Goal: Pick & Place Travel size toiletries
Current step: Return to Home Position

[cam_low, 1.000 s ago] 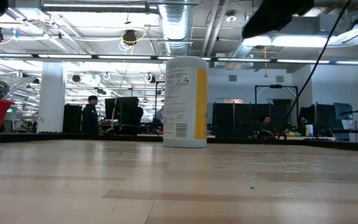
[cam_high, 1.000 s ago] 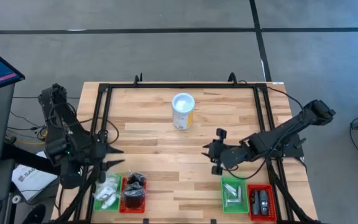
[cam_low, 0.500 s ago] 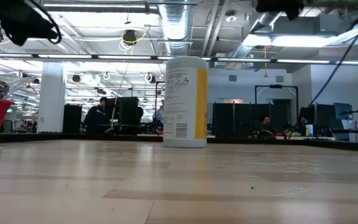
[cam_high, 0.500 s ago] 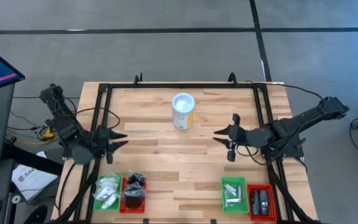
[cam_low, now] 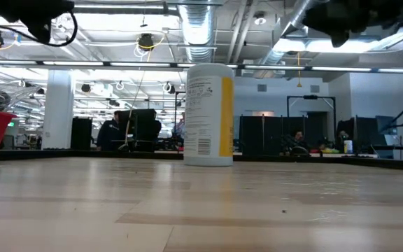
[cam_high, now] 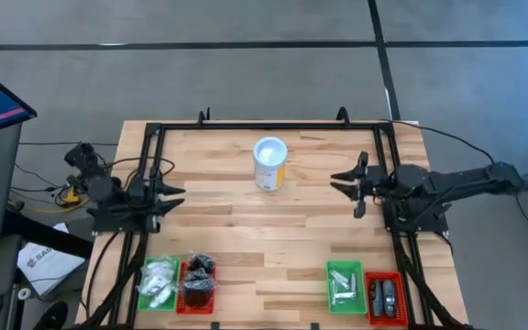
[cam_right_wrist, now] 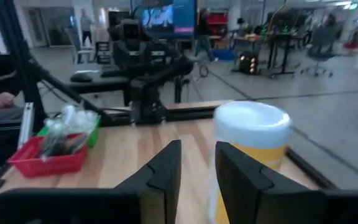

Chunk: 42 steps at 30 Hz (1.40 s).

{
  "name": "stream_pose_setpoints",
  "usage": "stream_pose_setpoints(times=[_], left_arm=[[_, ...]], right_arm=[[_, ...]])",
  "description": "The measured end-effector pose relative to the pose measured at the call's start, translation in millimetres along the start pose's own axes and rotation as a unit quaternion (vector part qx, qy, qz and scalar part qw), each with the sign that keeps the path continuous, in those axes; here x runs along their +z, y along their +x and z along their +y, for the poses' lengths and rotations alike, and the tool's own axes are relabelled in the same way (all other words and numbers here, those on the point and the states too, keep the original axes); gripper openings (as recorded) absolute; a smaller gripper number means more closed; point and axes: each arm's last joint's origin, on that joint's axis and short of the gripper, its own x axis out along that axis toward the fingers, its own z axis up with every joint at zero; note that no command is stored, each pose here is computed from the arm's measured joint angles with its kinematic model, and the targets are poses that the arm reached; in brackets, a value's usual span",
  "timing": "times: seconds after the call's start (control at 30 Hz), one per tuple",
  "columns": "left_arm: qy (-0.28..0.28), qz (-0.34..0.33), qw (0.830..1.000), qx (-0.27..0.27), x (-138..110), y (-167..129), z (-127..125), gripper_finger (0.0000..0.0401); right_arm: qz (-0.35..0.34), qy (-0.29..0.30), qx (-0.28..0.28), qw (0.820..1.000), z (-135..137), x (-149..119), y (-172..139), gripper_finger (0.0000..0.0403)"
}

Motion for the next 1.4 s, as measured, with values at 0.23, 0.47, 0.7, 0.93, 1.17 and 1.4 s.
stream_pose_setpoints(times=[0.23,0.47,0.7,0.93,1.17,1.4], left_arm=[[0.005,-0.005,1.000,0.005,-19.5,0.7,8.7,0.0111],[0.010,0.009,1.000,0.009,-36.7,5.5,10.8,0.0111],[0.000,0.033,0.999,0.011,-60.2,13.1,15.5,0.0111],[-0.007,0.034,0.999,0.000,-64.0,19.7,22.1,0.0109],[-0.006,0.041,0.999,-0.020,-67.4,23.2,28.2,0.0108],[-0.015,0.048,0.998,-0.036,-70.7,25.3,32.0,0.0108]], right_arm=[[0.002,-0.011,-0.031,0.999,-16.3,-16.9,-0.7,0.0091],[-0.023,-0.010,-0.017,1.000,-26.6,-42.3,1.8,0.0091],[-0.034,-0.001,-0.035,0.999,-37.7,-56.3,1.2,0.0091],[-0.037,0.007,0.000,0.999,-42.2,-55.6,1.0,0.0091],[-0.016,0.023,-0.007,1.000,-47.0,-75.1,-1.0,0.0091],[-0.018,0.051,-0.014,0.998,-50.6,-93.3,-4.9,0.0091]])
